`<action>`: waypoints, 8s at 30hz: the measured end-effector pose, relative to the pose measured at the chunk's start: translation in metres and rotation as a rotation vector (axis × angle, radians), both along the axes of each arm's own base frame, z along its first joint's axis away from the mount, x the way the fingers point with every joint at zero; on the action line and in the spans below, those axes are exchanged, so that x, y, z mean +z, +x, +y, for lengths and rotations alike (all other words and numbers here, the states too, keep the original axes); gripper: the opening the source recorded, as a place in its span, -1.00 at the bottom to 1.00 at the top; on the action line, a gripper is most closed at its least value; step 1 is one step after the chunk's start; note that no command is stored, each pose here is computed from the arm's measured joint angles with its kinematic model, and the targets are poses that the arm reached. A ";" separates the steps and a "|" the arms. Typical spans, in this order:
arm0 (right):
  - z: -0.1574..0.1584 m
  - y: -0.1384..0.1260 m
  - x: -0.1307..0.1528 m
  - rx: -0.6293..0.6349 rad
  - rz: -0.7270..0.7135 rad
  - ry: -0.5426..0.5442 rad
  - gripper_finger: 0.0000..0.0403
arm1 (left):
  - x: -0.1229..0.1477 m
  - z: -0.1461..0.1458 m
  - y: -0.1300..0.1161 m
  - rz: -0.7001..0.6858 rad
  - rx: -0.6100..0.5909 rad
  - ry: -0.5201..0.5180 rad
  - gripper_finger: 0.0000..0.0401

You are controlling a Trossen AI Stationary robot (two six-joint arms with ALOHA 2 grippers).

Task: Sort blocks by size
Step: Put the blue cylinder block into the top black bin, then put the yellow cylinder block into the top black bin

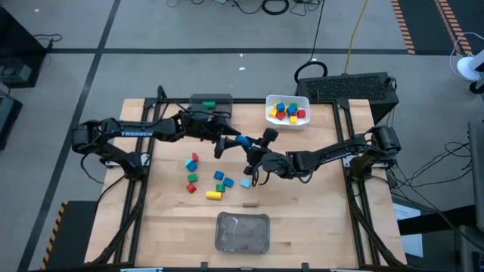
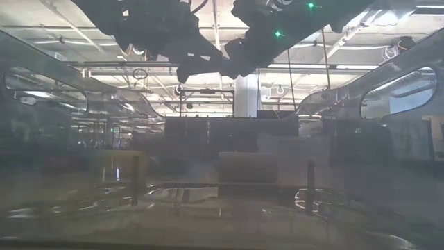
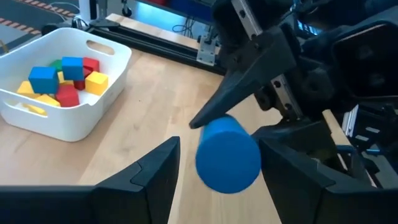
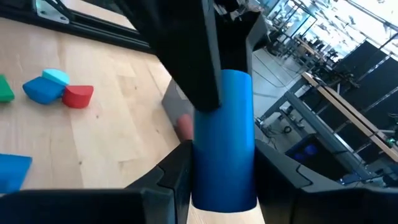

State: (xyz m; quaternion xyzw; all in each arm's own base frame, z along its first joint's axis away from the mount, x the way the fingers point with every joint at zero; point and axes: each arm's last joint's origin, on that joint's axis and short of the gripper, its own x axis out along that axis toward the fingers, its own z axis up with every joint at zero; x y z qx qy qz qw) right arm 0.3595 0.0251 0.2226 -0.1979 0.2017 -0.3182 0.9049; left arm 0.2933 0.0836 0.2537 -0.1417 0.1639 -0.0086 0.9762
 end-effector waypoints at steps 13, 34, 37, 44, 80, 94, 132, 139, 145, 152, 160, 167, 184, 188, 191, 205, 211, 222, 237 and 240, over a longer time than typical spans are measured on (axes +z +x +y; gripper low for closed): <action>0.000 0.000 0.000 0.004 0.006 -0.010 -0.38 | -0.005 0.001 0.006 -0.016 -0.007 0.000 -0.05; -0.001 0.000 0.002 -0.037 -0.048 0.021 -0.16 | -0.003 0.007 0.004 -0.023 0.018 0.039 -0.31; -0.001 -0.003 -0.001 -0.135 -0.090 0.059 -0.08 | -0.004 0.016 0.001 -0.005 0.091 0.055 -0.31; 0.000 -0.009 -0.017 -0.134 -0.071 0.269 0.08 | -0.011 0.034 -0.008 0.077 0.197 0.094 -0.31; 0.017 0.000 -0.051 0.009 -0.024 0.603 0.10 | -0.078 0.152 -0.086 0.244 0.547 -0.043 -0.31; 0.022 0.017 -0.045 0.311 -0.106 0.690 0.10 | -0.082 0.154 -0.085 0.247 0.548 -0.045 -0.09; 0.035 0.133 -0.088 0.570 0.428 0.752 0.10 | -0.002 -0.006 -0.121 0.275 0.509 0.138 -0.07; 0.045 0.131 -0.088 0.604 0.457 0.728 0.10 | -0.003 -0.022 -0.114 0.279 0.512 0.176 -0.07; 0.047 0.132 -0.093 0.634 0.465 0.706 0.10 | 0.000 -0.024 -0.112 0.251 0.534 0.198 -0.07; 0.044 0.133 -0.095 0.622 0.463 0.708 0.10 | 0.001 -0.024 -0.112 0.236 0.536 0.199 -0.07; 0.043 0.135 -0.106 0.607 0.461 0.718 0.10 | 0.005 -0.023 -0.110 0.192 0.534 0.220 -0.07; 0.037 0.135 -0.108 0.583 0.469 0.724 -0.09 | 0.010 -0.022 -0.107 0.141 0.536 0.232 -0.07; 0.025 0.132 -0.095 0.510 0.453 0.743 -0.39 | 0.015 -0.022 -0.107 0.129 0.520 0.280 -0.07; 0.024 0.132 -0.075 0.488 0.384 0.762 -0.27 | 0.016 -0.022 -0.106 0.129 0.515 0.300 -0.07; 0.028 0.134 -0.064 0.507 0.323 0.760 -0.15 | 0.016 -0.021 -0.106 0.126 0.519 0.306 -0.07; 0.042 0.108 -0.024 0.378 0.404 0.622 0.18 | 0.001 -0.035 -0.109 0.250 0.238 0.220 -0.07; 0.049 0.074 0.031 0.350 0.420 0.537 0.12 | -0.013 -0.070 -0.114 0.397 -0.045 0.115 -0.07; 0.045 0.005 0.069 0.267 0.319 0.570 0.11 | -0.019 -0.159 -0.123 0.431 -0.383 0.101 -0.07; 0.037 -0.048 0.000 0.171 0.244 0.722 0.11 | -0.077 -0.211 -0.089 0.497 -0.500 0.435 -0.07; 0.037 -0.050 -0.005 0.169 0.238 0.733 0.11 | -0.088 -0.210 -0.084 0.546 -0.488 0.445 -0.07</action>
